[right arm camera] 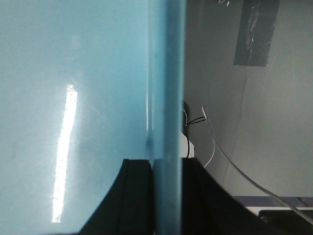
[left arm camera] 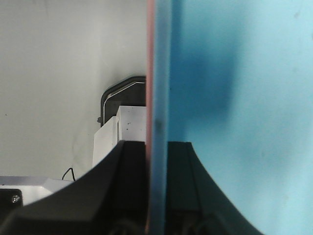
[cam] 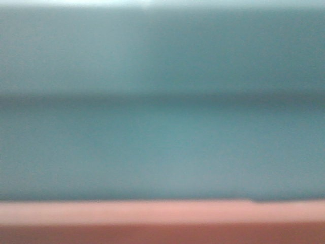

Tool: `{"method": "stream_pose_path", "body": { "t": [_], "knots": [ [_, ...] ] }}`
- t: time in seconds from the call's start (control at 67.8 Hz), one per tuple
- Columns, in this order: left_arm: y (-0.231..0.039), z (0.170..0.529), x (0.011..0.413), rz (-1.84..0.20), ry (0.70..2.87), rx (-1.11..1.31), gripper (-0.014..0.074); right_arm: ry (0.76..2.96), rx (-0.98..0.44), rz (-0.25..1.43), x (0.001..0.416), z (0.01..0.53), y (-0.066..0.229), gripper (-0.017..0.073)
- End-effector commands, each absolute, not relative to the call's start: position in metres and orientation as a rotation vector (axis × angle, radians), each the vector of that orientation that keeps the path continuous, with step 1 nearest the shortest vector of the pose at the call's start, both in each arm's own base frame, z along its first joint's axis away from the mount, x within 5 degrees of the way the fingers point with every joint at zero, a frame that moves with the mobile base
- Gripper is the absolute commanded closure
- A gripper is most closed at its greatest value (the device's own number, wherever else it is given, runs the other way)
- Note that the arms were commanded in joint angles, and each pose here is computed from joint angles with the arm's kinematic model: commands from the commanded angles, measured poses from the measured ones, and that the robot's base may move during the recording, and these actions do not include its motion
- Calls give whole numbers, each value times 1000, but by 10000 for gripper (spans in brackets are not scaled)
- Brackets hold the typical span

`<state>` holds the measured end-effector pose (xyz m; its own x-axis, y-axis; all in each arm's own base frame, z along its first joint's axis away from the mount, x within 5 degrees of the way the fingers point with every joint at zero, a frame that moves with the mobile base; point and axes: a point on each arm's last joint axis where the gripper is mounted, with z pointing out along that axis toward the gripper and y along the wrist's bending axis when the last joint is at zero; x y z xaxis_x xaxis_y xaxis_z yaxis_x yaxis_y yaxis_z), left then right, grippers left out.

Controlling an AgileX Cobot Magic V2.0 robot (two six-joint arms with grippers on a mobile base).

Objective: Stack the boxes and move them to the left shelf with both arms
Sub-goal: 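Keep holding the stacked bins level with both grippers during transport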

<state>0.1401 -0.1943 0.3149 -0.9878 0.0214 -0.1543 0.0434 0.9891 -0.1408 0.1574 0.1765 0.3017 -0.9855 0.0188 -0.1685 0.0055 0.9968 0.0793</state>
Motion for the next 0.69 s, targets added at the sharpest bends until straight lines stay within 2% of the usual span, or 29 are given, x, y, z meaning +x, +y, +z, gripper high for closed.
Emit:
{"method": "stream_pose_path", "body": {
  "t": [0.0, 0.251, 0.679],
  "knots": [
    [-192, 333, 127, -289, 3028, 46, 605, 2969, 8, 162, 151, 317, 175, 503],
    [-192, 333, 127, -292, 3022, 46, 605, 2959, 7, 177, 151, 317, 176, 503],
    [-188, 334, 140, -208, 2888, 75, 605, 2972, 6, 135, 150, 316, 173, 503]
  ]
}}
